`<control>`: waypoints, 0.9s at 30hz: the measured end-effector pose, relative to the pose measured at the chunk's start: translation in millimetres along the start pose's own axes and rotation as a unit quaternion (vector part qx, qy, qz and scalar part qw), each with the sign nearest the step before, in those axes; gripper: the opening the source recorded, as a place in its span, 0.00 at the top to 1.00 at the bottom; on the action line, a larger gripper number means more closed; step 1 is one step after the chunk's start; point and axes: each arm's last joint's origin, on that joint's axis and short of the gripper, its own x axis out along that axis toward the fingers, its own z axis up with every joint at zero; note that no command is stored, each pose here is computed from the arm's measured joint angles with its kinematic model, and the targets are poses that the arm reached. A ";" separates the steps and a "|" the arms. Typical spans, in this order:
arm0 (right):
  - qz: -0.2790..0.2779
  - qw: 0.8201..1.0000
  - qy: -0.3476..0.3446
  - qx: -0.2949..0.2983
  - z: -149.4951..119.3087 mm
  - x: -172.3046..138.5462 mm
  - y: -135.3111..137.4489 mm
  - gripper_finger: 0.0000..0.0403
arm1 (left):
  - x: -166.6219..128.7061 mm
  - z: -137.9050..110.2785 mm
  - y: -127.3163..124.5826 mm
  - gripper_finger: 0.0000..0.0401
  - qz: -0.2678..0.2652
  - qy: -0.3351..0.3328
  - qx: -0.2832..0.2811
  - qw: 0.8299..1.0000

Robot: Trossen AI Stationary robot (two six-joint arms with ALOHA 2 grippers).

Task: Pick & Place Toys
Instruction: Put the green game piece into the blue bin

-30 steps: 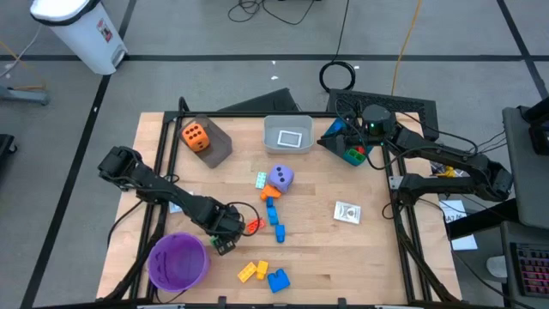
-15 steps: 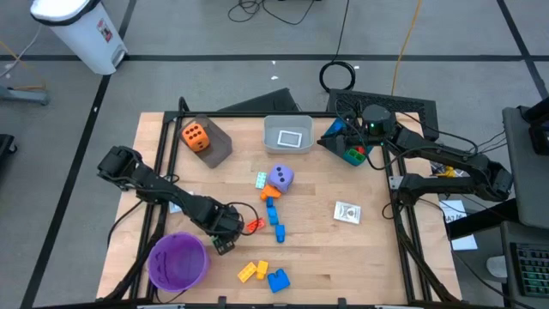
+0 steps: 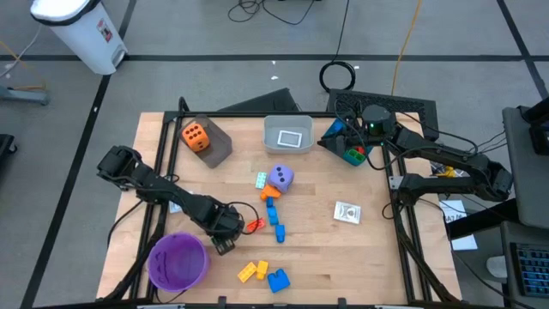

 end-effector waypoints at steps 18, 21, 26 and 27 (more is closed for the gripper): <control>0.012 1.000 -0.016 -0.009 3.2 0.1 2.8 0.44 | -69.9 56.3 -1.3 0.82 -0.078 -0.088 0.078 0.990; 0.037 0.999 -0.032 -0.025 5.0 1.3 10.0 0.44 | -95.0 73.1 -1.4 0.85 -0.098 -0.129 0.101 0.982; 0.097 0.991 -0.056 -0.078 3.5 5.5 30.7 0.44 | -141.9 99.1 4.7 0.95 -0.115 -0.213 0.134 0.961; 0.105 0.989 -0.057 -0.085 2.3 6.4 33.5 0.44 | -150.0 103.1 7.1 0.97 -0.116 -0.226 0.138 0.957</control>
